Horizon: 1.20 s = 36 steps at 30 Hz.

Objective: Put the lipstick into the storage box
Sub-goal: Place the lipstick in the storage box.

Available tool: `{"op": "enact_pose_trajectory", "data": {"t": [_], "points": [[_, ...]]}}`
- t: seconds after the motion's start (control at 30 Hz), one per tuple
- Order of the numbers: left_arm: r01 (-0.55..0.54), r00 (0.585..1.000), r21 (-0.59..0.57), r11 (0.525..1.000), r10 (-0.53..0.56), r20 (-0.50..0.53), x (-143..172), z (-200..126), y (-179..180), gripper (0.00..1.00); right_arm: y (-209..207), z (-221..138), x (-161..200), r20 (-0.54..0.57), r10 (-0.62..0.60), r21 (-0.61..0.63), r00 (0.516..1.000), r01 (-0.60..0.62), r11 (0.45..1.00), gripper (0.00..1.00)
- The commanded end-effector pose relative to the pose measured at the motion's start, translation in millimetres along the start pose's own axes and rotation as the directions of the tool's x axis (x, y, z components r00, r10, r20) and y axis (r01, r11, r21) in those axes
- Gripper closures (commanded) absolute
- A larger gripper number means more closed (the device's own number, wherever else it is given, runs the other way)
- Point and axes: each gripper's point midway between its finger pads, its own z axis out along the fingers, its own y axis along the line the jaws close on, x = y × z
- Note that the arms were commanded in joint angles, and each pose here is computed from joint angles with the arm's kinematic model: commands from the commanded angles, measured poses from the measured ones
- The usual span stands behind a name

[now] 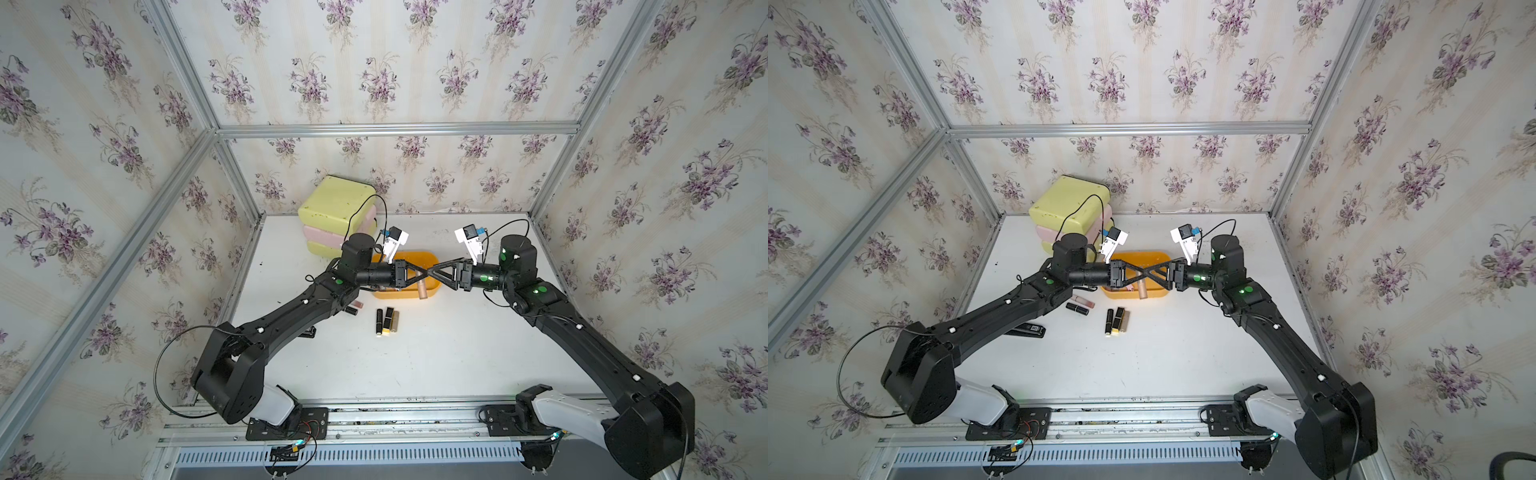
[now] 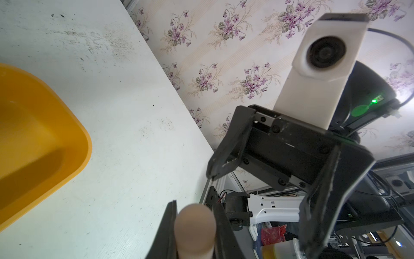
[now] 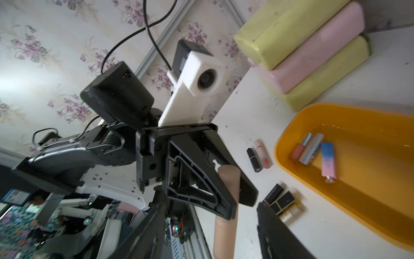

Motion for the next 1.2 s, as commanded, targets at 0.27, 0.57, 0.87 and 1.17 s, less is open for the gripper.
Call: {"op": "enact_pose_trajectory", "data": {"t": [0.27,0.57,0.87,1.17], "points": [[-0.101,0.989,-0.502,0.859,0.033,-0.143,-7.7,-14.1,79.9,1.0,-59.7,-32.3,6.2,0.056,-0.032,0.409,0.998,0.007,0.912,0.32],[-0.142,0.977,-0.56,0.816,0.024,-0.214,-25.4,12.2,110.2,0.99,-65.8,-29.6,21.2,0.003,-0.052,0.406,0.999,0.046,0.913,0.32],[-0.125,0.967,-0.588,0.799,-0.034,-0.252,-26.0,37.5,157.1,1.0,-72.1,-26.3,37.3,-0.03,-0.036,0.393,0.999,0.045,0.918,0.32],[-0.089,0.962,-0.61,0.787,-0.091,-0.258,-19.6,47.5,192.7,1.0,-73.4,-24.7,47.6,-0.044,-0.038,0.374,0.998,0.052,0.926,0.31]]}}
